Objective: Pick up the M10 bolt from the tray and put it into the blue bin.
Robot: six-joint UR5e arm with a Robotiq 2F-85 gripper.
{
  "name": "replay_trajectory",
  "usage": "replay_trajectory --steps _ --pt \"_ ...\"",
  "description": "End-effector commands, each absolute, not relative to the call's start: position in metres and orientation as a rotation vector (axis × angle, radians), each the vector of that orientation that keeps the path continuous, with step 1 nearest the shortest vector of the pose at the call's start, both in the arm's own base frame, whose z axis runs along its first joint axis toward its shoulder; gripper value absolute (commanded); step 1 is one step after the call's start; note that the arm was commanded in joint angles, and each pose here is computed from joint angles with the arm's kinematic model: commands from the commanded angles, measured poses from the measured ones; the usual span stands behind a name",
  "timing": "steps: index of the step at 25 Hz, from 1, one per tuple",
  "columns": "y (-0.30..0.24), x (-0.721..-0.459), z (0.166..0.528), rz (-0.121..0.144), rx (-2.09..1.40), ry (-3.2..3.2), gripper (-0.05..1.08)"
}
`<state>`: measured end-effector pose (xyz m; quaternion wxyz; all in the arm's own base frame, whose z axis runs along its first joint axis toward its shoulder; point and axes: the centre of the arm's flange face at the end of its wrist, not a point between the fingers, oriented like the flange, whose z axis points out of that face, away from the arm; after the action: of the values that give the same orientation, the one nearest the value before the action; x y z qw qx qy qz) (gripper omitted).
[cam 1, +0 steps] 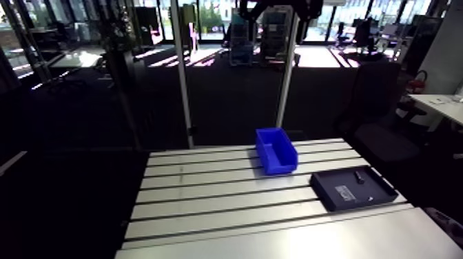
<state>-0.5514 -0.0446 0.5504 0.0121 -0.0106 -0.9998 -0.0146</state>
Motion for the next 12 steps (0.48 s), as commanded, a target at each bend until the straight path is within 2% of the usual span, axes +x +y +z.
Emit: replay_trajectory --steps 1,9,12 --pt "-0.046 -0.542 0.559 -0.041 -0.104 -3.097 0.01" --pt "-0.046 -0.541 0.559 -0.04 -0.104 -3.099 0.01" --pt "-0.046 -0.538 0.571 -0.045 -0.104 -3.074 0.01"
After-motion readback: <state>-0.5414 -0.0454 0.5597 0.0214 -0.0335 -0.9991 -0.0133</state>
